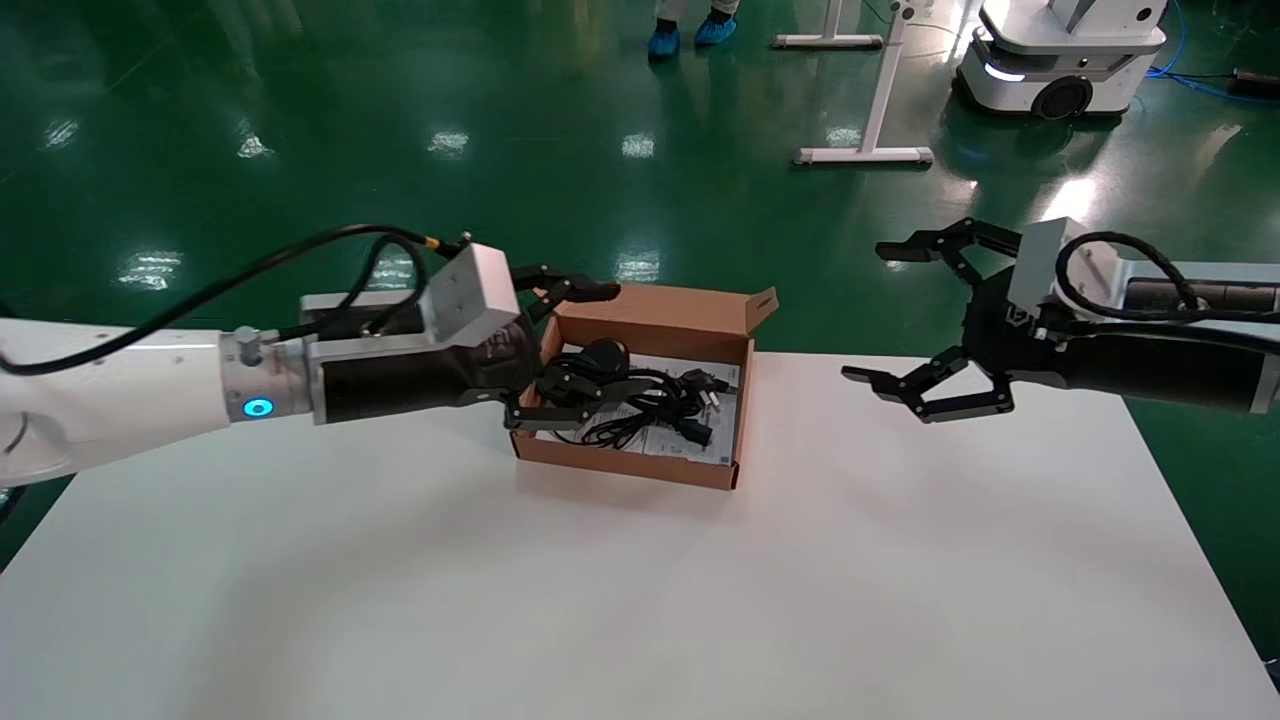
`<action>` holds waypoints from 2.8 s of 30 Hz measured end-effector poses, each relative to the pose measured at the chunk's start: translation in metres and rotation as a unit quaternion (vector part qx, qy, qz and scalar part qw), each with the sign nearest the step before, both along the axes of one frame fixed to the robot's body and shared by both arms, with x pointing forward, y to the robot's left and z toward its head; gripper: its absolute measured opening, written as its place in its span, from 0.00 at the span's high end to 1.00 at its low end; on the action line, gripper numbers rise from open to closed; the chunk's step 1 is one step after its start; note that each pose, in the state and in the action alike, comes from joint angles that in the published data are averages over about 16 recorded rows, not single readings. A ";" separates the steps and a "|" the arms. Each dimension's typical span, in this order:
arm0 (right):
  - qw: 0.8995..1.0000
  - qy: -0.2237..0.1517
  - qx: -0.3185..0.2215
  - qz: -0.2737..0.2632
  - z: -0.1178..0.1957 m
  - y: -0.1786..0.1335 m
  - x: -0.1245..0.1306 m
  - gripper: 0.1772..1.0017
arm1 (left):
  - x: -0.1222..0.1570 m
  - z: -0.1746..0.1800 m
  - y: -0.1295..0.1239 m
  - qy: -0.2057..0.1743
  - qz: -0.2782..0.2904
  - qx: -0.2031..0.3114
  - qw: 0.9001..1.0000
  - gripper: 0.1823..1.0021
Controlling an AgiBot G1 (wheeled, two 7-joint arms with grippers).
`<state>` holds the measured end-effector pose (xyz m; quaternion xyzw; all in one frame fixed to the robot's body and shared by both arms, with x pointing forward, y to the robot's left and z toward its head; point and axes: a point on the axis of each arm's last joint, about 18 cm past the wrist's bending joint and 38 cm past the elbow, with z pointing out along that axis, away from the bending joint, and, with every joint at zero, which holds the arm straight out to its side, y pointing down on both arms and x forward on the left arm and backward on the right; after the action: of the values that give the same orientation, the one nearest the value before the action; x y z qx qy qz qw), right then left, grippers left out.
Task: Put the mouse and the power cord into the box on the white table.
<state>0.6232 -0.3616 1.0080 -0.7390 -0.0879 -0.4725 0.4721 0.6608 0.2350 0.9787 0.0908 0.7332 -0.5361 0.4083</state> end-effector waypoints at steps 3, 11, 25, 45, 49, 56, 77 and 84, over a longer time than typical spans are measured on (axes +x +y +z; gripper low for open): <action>1.000 0.010 0.020 0.018 -0.001 0.006 -0.009 0.00 | -0.013 0.002 0.008 0.010 -0.012 -0.021 1.000 0.27; 0.995 0.041 0.067 0.068 -0.004 0.021 -0.038 0.00 | -0.052 0.006 0.029 0.034 -0.045 -0.064 0.996 0.10; 0.975 0.108 0.117 0.154 -0.010 0.045 -0.100 0.00 | -0.132 0.012 0.056 0.080 -0.109 -0.095 0.986 0.01; 0.953 0.167 0.126 0.219 -0.017 0.062 -0.156 0.00 | -0.194 0.014 0.064 0.116 -0.157 -0.080 0.978 0.00; 0.954 0.166 0.126 0.217 -0.017 0.061 -0.154 0.00 | -0.192 0.014 0.064 0.116 -0.155 -0.082 0.978 0.00; 0.955 0.164 0.127 0.213 -0.016 0.060 -0.151 0.00 | -0.189 0.013 0.065 0.115 -0.152 -0.083 0.978 0.00; 0.956 0.163 0.127 0.209 -0.016 0.059 -0.148 0.00 | -0.186 0.013 0.065 0.115 -0.149 -0.086 0.978 0.00; 0.956 0.162 0.127 0.209 -0.016 0.059 -0.148 0.00 | -0.186 0.013 0.065 0.115 -0.149 -0.086 0.978 0.00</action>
<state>0.4755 -0.3022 0.9921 -0.7046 -0.1016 -0.2443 0.6585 0.4749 0.3000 0.9921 0.1016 0.7048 -0.6586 0.2434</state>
